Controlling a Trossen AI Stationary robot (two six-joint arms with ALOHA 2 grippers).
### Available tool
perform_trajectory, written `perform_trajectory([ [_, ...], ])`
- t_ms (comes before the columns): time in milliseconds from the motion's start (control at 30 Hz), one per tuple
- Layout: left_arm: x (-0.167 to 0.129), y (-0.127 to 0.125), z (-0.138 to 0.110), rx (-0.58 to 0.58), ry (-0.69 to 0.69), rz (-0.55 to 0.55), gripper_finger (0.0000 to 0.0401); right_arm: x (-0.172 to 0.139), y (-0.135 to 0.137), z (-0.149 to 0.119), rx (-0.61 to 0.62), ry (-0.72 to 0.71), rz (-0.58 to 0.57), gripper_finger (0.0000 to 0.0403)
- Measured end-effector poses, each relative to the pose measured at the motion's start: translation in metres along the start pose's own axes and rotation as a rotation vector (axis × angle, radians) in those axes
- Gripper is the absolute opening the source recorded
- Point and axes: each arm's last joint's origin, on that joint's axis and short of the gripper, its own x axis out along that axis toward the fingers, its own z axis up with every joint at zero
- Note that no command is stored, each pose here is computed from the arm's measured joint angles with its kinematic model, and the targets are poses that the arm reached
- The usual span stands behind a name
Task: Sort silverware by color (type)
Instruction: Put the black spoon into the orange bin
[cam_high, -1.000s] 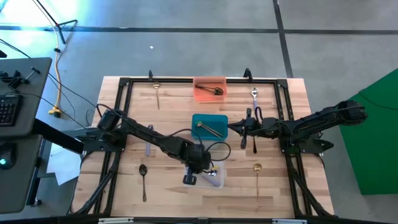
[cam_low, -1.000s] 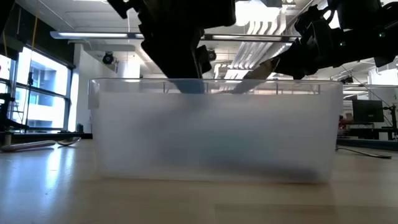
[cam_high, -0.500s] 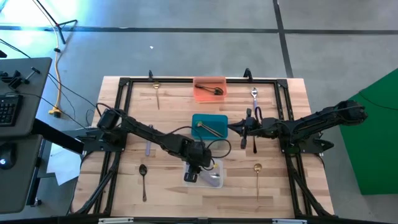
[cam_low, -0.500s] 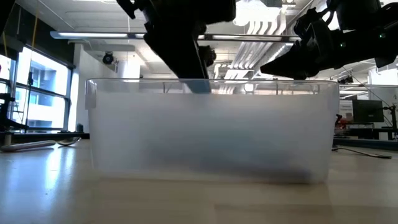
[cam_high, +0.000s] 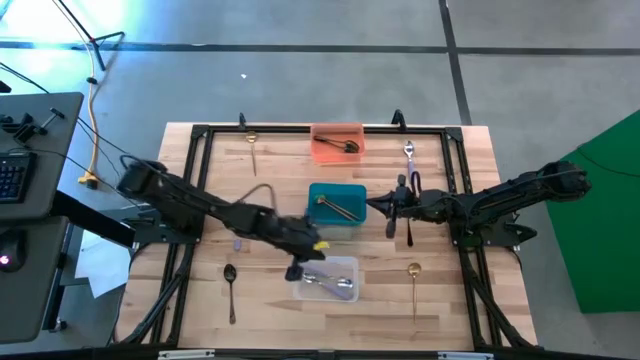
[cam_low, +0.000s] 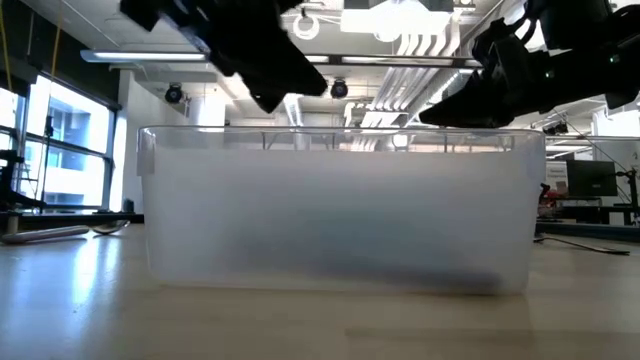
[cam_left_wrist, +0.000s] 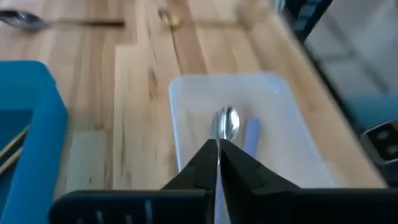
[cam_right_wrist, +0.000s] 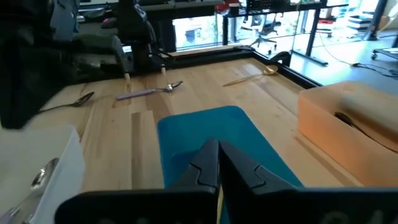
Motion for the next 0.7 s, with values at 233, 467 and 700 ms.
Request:
perform_trajectory([
  [233,-0.032,0.028,-0.037,-0.07,-0.3,0.028,0.0004,0.0,-0.003,-0.008,0.06,0.074,-0.071,0.0],
  [467,-0.046,0.059,-0.073,-0.073,-0.376,0.119,0.0002,0.0,-0.01,-0.015,0.155,0.134,-0.147,0.0011],
  [700,-0.061,0.092,-0.092,-0.072,-0.406,0.168,0.0001,0.0,-0.015,-0.02,0.238,0.272,-0.221,0.0065],
])
